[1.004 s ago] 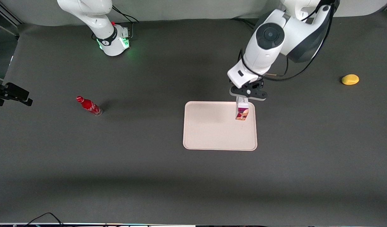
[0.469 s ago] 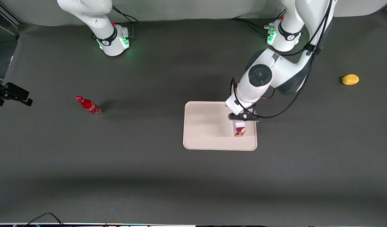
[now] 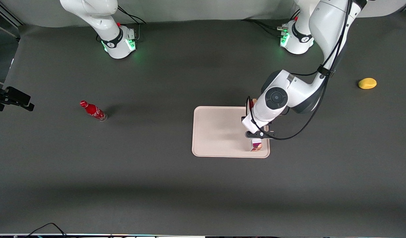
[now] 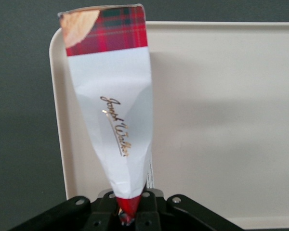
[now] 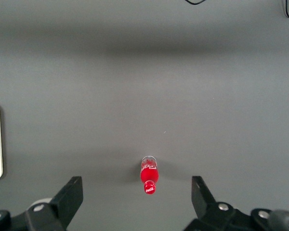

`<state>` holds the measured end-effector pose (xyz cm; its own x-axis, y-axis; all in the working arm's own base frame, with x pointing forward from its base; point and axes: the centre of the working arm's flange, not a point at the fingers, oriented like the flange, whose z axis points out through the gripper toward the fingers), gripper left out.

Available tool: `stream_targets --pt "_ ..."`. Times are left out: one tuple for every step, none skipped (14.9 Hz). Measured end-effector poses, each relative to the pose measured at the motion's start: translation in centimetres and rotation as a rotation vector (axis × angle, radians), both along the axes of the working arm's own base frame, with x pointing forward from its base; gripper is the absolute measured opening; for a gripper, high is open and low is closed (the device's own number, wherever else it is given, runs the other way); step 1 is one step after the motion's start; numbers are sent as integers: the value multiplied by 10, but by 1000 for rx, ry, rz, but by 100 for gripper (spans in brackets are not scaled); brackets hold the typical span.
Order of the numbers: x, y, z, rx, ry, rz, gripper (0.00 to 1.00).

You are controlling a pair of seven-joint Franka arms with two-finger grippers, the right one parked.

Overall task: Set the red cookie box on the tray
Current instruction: 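Carry the held box over the white tray and lower it, then lay the box down on the tray and open the left gripper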

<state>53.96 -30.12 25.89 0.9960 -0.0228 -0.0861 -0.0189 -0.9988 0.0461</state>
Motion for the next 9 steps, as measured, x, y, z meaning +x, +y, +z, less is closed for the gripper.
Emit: stream_targets --pt "1 2 -6 5 3 -2 8" --pt "1 3 -11 8 2 -7 8" --pt "2 3 -16 7 1 -9 8" --pt "2 3 -21 3 0 -8 8" --pt "3 4 -25 0 0 -6 8" --pt "4 5 -30 -2 0 -4 8" --pt "5 6 -33 -4 0 -2 8" --pt "5 7 -35 -5 0 -1 8" --pt "5 7 -36 -6 0 -1 8"
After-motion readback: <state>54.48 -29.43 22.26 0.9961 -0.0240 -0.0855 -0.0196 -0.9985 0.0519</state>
